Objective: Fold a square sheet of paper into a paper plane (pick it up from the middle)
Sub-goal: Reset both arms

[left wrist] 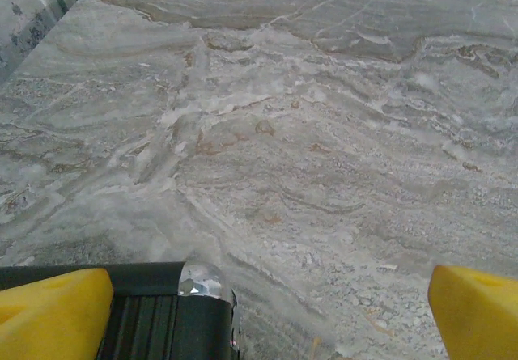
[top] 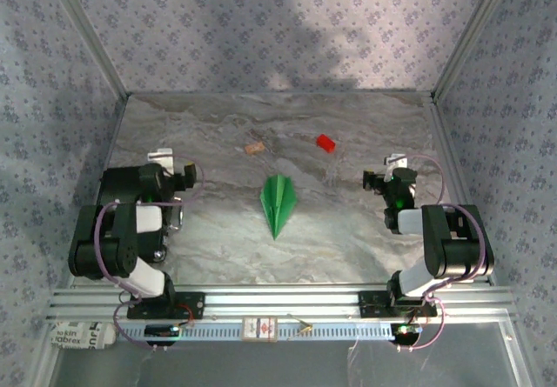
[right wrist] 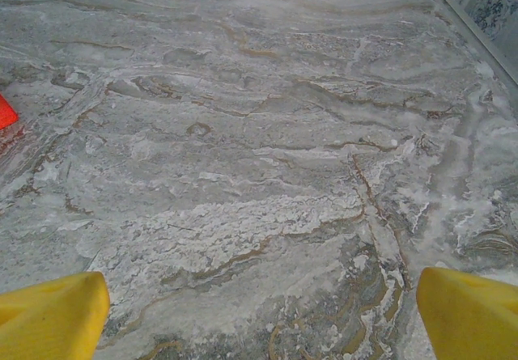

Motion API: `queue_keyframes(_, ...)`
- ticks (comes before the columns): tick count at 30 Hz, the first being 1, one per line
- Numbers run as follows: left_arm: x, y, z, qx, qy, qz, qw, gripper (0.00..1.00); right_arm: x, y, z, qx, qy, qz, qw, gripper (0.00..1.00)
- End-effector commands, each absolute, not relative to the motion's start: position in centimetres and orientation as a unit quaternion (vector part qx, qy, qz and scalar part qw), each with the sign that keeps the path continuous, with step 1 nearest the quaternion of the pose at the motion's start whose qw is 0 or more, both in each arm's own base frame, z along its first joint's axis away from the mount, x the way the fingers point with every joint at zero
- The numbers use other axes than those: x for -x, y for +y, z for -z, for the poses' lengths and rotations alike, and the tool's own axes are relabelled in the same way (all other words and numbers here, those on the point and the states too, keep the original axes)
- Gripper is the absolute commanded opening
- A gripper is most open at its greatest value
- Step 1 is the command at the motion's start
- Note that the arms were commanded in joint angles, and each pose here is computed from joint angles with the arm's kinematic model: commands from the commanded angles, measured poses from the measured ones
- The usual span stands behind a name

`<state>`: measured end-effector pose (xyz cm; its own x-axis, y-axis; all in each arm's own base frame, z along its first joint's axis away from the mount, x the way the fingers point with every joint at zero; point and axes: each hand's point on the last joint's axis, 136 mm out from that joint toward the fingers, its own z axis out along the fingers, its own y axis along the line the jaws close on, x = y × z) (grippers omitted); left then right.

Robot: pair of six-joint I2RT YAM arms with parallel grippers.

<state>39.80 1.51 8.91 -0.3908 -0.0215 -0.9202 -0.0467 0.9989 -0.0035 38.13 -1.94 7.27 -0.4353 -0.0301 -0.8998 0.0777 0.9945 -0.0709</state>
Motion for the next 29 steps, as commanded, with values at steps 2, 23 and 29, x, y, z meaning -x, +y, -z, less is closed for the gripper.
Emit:
queue_keyframes(2, -39.8, 1.6, -8.9, 0.032, 0.828, 0.0, 0.56, 0.99, -39.0, -2.5, -8.5, -0.029, 0.834, 0.055, 0.548, 0.99)
queue_keyframes(23, -39.0, 3.5, -9.2, 0.086, 0.815, -0.053, 0.57, 1.0, -39.0, -2.5, -8.5, -0.029, 0.834, 0.056, 0.548, 0.99)
queue_keyframes(29, -39.1, 3.4, -9.2, 0.082, 0.816, -0.052, 0.57, 1.0, -39.0, -2.5, -8.5, -0.029, 0.834, 0.056, 0.548, 0.99)
